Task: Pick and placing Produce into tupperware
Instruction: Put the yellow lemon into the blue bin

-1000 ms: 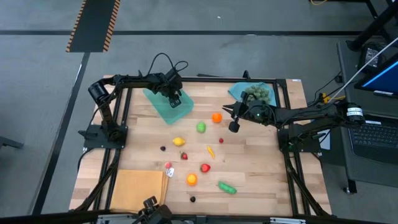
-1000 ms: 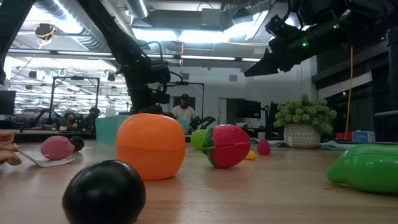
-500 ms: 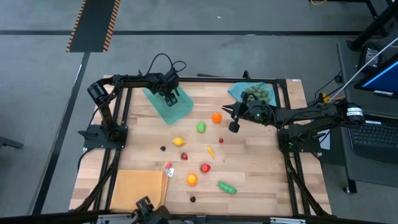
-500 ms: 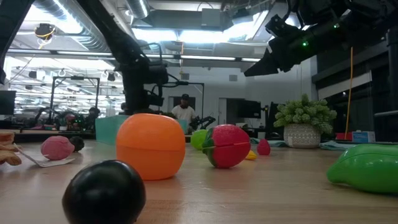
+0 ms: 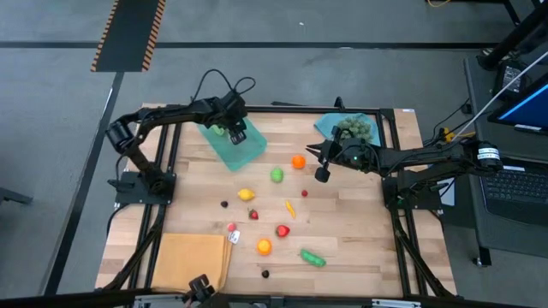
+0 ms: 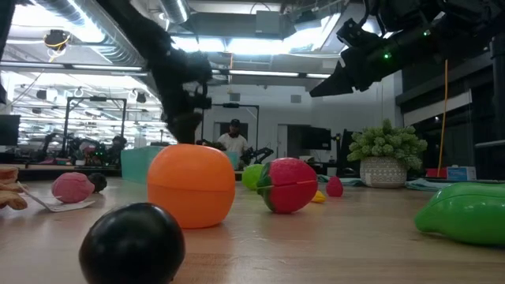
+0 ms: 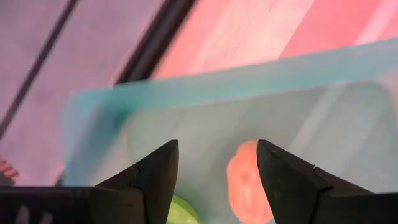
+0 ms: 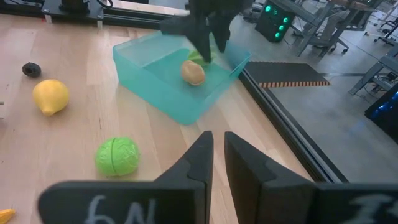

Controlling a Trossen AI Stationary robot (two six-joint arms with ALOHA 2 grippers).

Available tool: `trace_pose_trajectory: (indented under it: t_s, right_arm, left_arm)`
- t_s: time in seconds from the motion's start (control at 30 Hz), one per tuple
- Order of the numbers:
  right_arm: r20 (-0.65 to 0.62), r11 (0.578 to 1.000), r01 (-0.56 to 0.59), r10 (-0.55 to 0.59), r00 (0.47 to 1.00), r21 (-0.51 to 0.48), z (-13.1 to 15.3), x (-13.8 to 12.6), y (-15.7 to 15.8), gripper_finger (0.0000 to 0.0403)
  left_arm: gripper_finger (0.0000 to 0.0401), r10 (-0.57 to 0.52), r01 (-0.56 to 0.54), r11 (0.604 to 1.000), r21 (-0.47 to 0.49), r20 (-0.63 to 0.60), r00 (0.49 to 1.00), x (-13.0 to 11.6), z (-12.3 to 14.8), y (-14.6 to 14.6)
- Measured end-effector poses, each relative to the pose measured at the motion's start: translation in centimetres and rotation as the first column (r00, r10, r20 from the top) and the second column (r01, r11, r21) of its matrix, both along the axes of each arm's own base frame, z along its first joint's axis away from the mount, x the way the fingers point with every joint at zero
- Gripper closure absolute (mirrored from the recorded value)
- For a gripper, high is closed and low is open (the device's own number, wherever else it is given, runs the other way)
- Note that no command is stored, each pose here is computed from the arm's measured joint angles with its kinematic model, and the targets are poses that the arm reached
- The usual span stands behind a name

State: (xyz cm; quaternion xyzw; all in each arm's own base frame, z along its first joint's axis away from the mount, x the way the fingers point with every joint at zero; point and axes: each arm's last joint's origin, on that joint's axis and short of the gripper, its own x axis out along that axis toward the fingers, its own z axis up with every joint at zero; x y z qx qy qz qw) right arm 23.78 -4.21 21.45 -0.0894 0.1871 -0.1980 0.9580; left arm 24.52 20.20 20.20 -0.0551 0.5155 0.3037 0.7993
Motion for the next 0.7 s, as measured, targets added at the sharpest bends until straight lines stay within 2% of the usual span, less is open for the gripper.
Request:
trace_pose_trajectory:
  t_s: [0.13,0.27,0.47,0.63,0.7]
  right_arm:
    - [-0.001,1.000,-0.001,0.001,1.000,-0.003,0.0,0.0,0.0,0.0360]
    - [-0.002,1.000,-0.003,0.003,1.000,-0.009,0.0,0.0,0.0,0.0360]
    - [-0.002,1.000,-0.002,0.002,1.000,-0.006,0.0,0.0,0.0,0.0360]
    - [0.008,1.000,-0.007,0.007,1.000,0.003,0.0,0.0,0.0,0.0360]
    - [0.062,0.999,-0.041,0.040,0.997,0.022,-0.3,-0.2,0.2,0.0360]
  left_arm:
    - [0.0196,-0.036,0.033,0.999,0.035,0.080,0.996,-0.4,2.5,-1.1]
    - [0.0201,-0.095,0.074,0.992,0.106,0.210,0.973,-1.1,4.4,-2.7]
    - [0.0209,-0.219,0.147,0.966,0.214,0.370,0.903,-3.2,4.8,-6.9]
    - [0.0215,-0.240,0.150,0.963,0.222,0.465,0.852,-5.2,4.8,-9.9]
    - [0.0218,-0.249,0.161,0.963,0.214,0.497,0.831,-5.7,4.8,-11.0]
